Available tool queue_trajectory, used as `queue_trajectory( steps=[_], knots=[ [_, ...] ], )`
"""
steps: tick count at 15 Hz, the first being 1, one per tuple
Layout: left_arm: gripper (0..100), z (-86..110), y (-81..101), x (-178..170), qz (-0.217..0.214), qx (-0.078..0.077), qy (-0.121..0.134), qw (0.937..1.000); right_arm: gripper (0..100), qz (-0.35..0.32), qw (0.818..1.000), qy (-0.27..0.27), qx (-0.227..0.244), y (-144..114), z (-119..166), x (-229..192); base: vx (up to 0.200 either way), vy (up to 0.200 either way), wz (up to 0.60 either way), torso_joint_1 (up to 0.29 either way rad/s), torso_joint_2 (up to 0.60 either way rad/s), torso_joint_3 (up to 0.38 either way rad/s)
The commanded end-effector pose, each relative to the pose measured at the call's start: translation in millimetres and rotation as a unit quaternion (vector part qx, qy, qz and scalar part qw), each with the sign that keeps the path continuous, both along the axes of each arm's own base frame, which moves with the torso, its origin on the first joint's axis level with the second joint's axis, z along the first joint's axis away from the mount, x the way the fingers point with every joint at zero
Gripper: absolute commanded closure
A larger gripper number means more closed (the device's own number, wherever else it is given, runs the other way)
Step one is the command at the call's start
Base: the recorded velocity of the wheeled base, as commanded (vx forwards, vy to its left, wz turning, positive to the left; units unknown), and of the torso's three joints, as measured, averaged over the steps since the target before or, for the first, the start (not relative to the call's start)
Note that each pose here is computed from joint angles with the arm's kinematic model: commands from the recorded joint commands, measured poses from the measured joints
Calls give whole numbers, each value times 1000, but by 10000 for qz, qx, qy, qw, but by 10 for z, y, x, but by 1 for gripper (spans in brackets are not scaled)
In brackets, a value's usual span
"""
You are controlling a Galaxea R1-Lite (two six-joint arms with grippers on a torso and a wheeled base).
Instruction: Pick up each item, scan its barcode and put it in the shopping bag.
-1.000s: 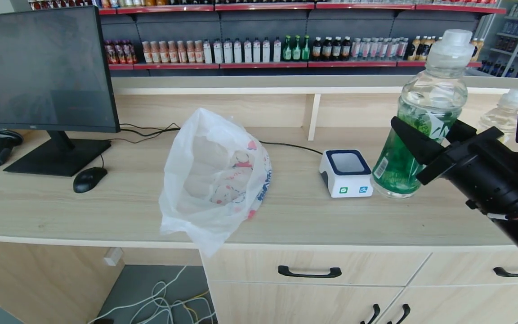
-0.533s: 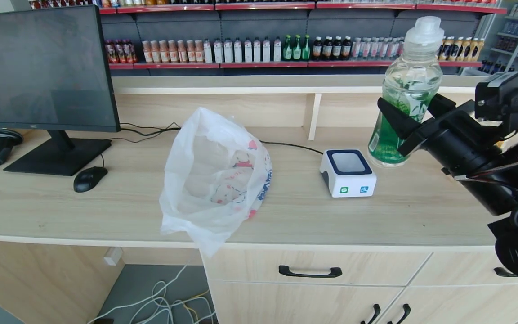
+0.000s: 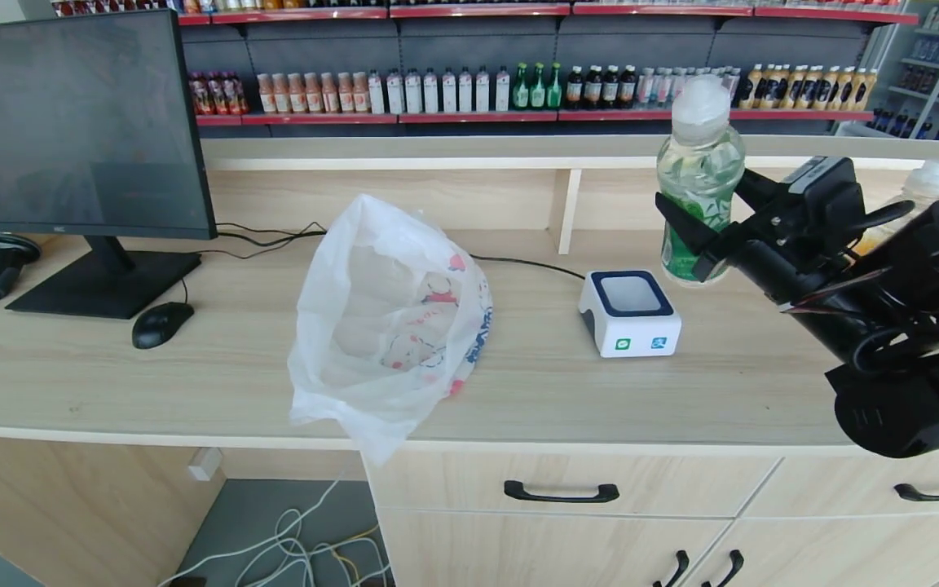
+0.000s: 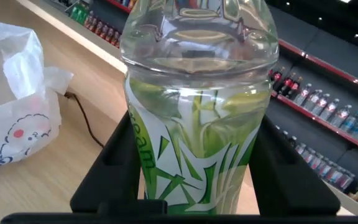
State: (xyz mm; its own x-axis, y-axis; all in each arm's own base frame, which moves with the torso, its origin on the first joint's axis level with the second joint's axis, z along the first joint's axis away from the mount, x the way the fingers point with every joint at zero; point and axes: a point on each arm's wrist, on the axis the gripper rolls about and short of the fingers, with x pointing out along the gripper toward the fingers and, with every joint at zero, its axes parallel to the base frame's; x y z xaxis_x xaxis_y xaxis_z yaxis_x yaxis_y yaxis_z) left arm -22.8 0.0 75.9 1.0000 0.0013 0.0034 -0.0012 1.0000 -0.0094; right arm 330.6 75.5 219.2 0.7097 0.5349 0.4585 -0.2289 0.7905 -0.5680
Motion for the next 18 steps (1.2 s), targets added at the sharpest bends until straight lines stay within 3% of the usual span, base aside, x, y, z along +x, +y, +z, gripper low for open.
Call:
queue_trajectory(
  steps=[1,9,16,18],
  knots=[
    [0,1,0,0,9,1,-6,10000,100,122,9994,-49,-324,6,-83,46,0,0,0,0,0,0],
    [0,1,0,0,1,-7,-6,10000,100,249,9938,-261,-1051,43,-269,137,0,0,0,0,0,0],
    [0,1,0,0,1,-7,-6,10000,100,369,9903,-373,-1288,65,-349,233,0,0,0,0,0,0],
    [0,1,0,0,1,-7,-6,10000,100,446,9884,-714,-1261,91,-207,318,0,0,0,0,0,0]
  ],
)
